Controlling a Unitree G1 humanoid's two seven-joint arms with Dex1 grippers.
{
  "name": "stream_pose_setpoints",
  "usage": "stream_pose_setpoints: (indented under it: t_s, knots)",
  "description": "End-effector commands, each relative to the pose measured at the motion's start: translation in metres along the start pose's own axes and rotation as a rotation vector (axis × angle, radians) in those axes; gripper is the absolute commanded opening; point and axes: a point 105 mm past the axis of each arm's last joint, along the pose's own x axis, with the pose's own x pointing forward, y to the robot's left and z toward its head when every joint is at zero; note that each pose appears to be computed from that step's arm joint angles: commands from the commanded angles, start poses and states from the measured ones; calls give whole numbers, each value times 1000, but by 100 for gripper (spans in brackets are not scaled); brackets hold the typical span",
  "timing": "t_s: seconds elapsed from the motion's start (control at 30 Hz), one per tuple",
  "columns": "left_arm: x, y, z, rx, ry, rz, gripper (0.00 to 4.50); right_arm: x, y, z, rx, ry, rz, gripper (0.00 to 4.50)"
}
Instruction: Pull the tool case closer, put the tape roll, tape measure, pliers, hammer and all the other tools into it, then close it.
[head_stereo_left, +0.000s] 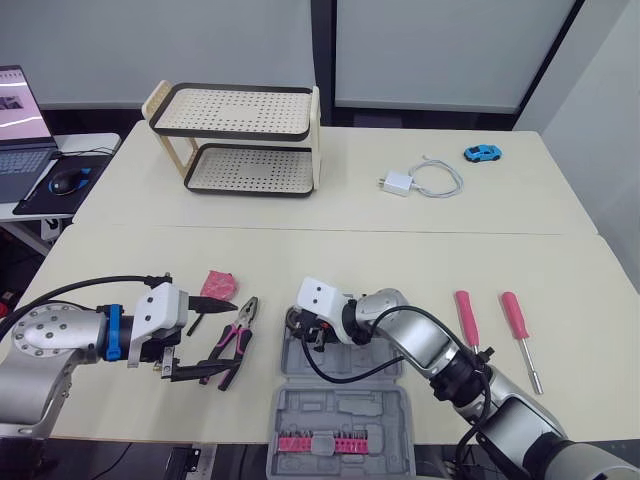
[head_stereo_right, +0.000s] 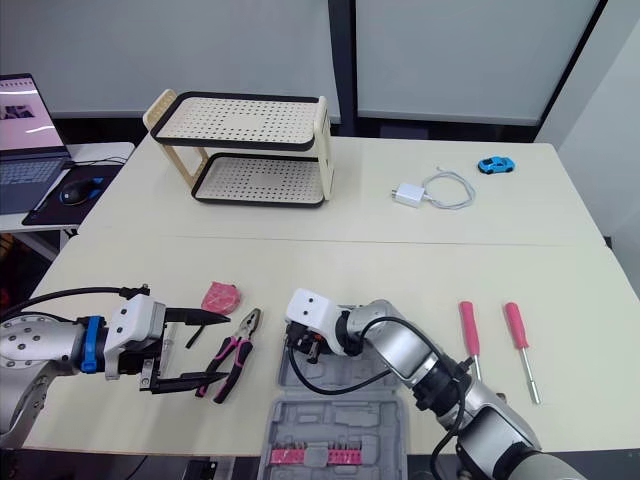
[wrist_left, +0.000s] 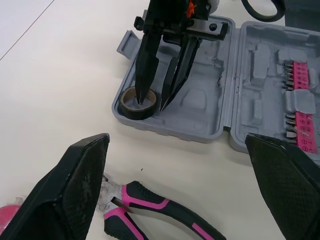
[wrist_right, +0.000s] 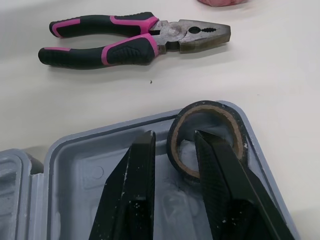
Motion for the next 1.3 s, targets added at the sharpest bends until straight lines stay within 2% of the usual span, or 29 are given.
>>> stream_pose_setpoints:
  t_s: [0.03,0.13,0.37,0.5,1.0,1.3]
  knots:
    - [1,1,7,24,-14,1,450,1,4,10,-35,-32,14,62]
    - [1,1,8,24,-15,3,450,1,3,11,-50,-28,8,2]
    - [2,2,9,24,-14,7,450,-12,5,24,-51,-60,29,2]
    - [3,2,10,24,-14,8,450,-18,6,21,-43,-16,48,2]
    - [5,3,11,26,-15,2,450,-4,-1,5,-50,64,29,2]
    - [5,1,8,24,-16,5,450,-2,-1,7,-45,53,23,2]
